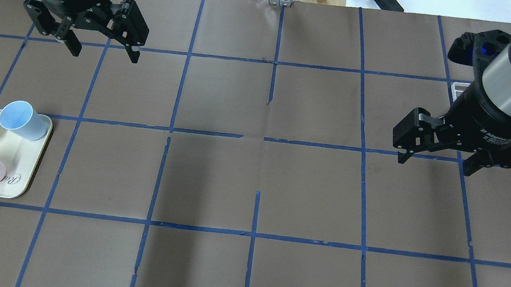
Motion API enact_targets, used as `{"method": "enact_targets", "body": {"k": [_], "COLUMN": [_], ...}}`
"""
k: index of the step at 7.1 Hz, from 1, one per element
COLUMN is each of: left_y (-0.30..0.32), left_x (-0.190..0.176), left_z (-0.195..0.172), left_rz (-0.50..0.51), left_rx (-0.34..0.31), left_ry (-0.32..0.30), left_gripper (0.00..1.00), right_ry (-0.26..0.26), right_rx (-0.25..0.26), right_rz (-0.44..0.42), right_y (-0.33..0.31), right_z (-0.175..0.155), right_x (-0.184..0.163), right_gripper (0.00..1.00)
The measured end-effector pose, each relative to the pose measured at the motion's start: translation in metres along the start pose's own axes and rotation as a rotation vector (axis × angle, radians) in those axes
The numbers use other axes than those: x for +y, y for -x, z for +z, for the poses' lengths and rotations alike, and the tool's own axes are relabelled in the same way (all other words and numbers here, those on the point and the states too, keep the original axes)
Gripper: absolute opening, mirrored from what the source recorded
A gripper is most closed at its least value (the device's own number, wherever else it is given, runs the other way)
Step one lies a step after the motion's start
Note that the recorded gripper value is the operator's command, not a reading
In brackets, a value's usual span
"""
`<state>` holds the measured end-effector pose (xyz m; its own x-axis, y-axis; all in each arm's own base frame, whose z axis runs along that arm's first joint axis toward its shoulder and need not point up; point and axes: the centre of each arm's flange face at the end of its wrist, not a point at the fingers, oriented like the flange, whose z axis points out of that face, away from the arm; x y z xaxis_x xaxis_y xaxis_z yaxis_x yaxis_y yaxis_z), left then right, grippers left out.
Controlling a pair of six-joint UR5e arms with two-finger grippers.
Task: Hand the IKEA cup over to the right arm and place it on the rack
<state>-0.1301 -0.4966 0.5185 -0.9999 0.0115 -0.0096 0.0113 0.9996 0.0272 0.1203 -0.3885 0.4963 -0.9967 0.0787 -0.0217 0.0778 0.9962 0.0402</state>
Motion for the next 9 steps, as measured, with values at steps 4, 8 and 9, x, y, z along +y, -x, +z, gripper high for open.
{"method": "enact_targets", "body": {"k": [4,8,9], "left_y": [0.002,0.068,0.117], "left_x": [0.003,-0.004,-0.007], "left_z": [-0.001,-0.004,0.003], "left_rz": [0.017,0.099,0.099], "left_rx": [0.000,0.009,0.024], "left_ry": [-0.003,-0.006,0.006], "left_gripper": [1.00,1.00,1.00], "right_ry": [-0.001,0.008,0.011], "right_rx": [-0.001,-0.074,-0.213], "right_rz": [0.003,0.043,0.073], "right_y": [-0.001,-0.011,-0.013], "right_z": [0.000,0.007,0.008], "right_x": [-0.001,-0.018,-0.028], "right_gripper": [1.00,1.00,1.00]}}
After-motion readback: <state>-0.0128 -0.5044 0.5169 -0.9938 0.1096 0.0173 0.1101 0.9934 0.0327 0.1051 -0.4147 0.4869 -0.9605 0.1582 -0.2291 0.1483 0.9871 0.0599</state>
